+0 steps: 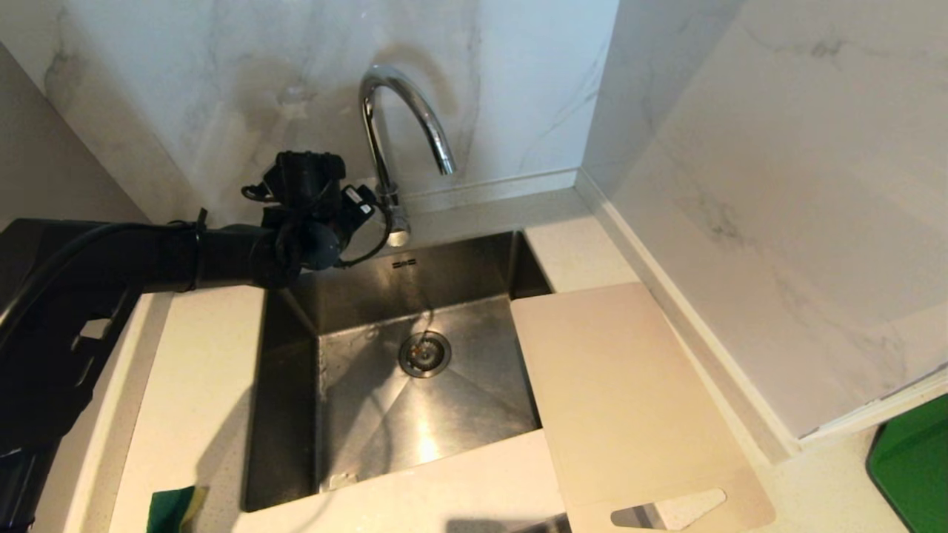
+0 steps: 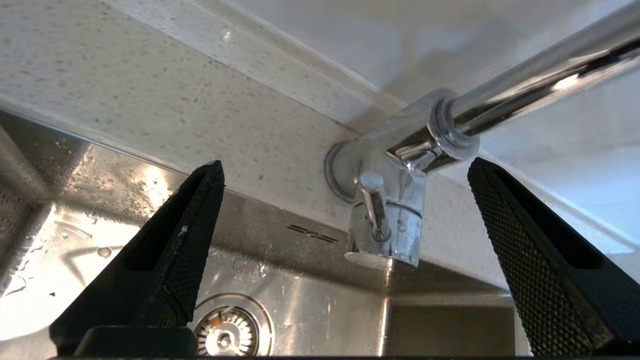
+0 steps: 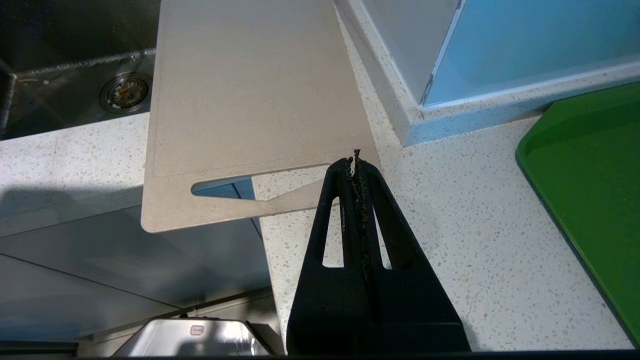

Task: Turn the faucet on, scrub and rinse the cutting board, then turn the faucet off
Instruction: Turn on the tap

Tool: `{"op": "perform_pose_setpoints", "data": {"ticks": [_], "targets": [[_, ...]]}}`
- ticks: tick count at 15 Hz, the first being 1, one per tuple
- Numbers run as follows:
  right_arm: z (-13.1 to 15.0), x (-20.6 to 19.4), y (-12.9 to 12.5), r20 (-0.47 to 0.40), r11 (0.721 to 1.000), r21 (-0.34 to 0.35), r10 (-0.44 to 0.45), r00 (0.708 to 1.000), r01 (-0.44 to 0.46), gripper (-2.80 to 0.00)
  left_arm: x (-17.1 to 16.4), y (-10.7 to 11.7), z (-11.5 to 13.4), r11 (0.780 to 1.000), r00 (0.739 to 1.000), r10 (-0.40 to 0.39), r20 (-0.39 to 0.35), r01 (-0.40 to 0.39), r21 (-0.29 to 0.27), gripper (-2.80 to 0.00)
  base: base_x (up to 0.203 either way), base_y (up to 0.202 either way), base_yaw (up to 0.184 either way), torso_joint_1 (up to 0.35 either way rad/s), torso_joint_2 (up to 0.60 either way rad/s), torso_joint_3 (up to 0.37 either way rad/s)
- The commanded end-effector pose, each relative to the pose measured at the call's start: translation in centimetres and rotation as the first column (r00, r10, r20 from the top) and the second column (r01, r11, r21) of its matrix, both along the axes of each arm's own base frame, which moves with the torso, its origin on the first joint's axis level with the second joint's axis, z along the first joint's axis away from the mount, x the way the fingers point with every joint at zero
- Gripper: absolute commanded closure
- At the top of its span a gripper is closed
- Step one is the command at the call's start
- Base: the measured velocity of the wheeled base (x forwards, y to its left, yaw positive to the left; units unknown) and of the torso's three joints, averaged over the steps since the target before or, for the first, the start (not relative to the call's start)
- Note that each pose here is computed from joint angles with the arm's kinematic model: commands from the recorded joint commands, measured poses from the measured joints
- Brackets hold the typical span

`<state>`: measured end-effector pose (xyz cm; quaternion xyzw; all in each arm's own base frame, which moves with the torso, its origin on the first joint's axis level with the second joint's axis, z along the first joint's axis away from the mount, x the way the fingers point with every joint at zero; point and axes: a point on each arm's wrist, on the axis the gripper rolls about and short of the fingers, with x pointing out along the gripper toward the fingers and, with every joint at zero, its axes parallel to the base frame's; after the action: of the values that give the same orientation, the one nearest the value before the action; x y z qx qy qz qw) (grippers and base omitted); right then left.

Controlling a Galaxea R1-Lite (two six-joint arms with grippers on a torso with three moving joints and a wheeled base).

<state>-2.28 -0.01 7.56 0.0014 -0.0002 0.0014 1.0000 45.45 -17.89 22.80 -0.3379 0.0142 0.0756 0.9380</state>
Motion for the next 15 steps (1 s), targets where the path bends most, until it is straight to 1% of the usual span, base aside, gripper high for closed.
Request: {"op": "perform_pose_setpoints", "data": {"ticks": [1,3,7,10,12,15], "targets": [[0.0,0.0,0.0,0.001,1.000,0.000,0.000,1.000,0.000,0.00,0.3,-0.2,-0.7,1.000,1.000,0.001,-0.015,-0.001,0.022,-2.80,0.000,0.000,0.000,0.000,0.00,0.000],[0.0,0.0,0.0,0.001,1.000,0.000,0.000,1.000,0.000,0.00,0.1,-0.7,-0.8,0.999,1.000,-0.011,-0.015,0.012,0.042,-2.80,0.000,0.000,0.000,0.000,0.00,0.000],[0.0,0.0,0.0,0.001,1.000,0.000,0.000,1.000,0.000,0.00,0.6,-0.9,-1.9,0.999,0.999,-0.006,-0.035,0.008,0.050,-2.80,0.000,0.000,0.000,0.000,0.00,0.000],[0.0,0.0,0.0,0.001,1.000,0.000,0.000,1.000,0.000,0.00,1.1,-0.8,-2.8,0.998,0.999,0.014,-0.048,-0.012,0.058,-2.80,0.000,0.000,0.000,0.000,0.00,0.000],[0.0,0.0,0.0,0.001,1.000,0.000,0.000,1.000,0.000,0.00,1.4,-0.5,-2.9,0.998,0.999,0.034,-0.024,-0.033,0.049,-2.80,0.000,0.000,0.000,0.000,0.00,0.000],[0.0,0.0,0.0,0.001,1.000,0.000,0.000,1.000,0.000,0.00,1.7,-0.4,-3.5,0.997,0.998,0.054,-0.031,-0.052,0.055,-2.80,0.000,0.000,0.000,0.000,0.00,0.000]]}}
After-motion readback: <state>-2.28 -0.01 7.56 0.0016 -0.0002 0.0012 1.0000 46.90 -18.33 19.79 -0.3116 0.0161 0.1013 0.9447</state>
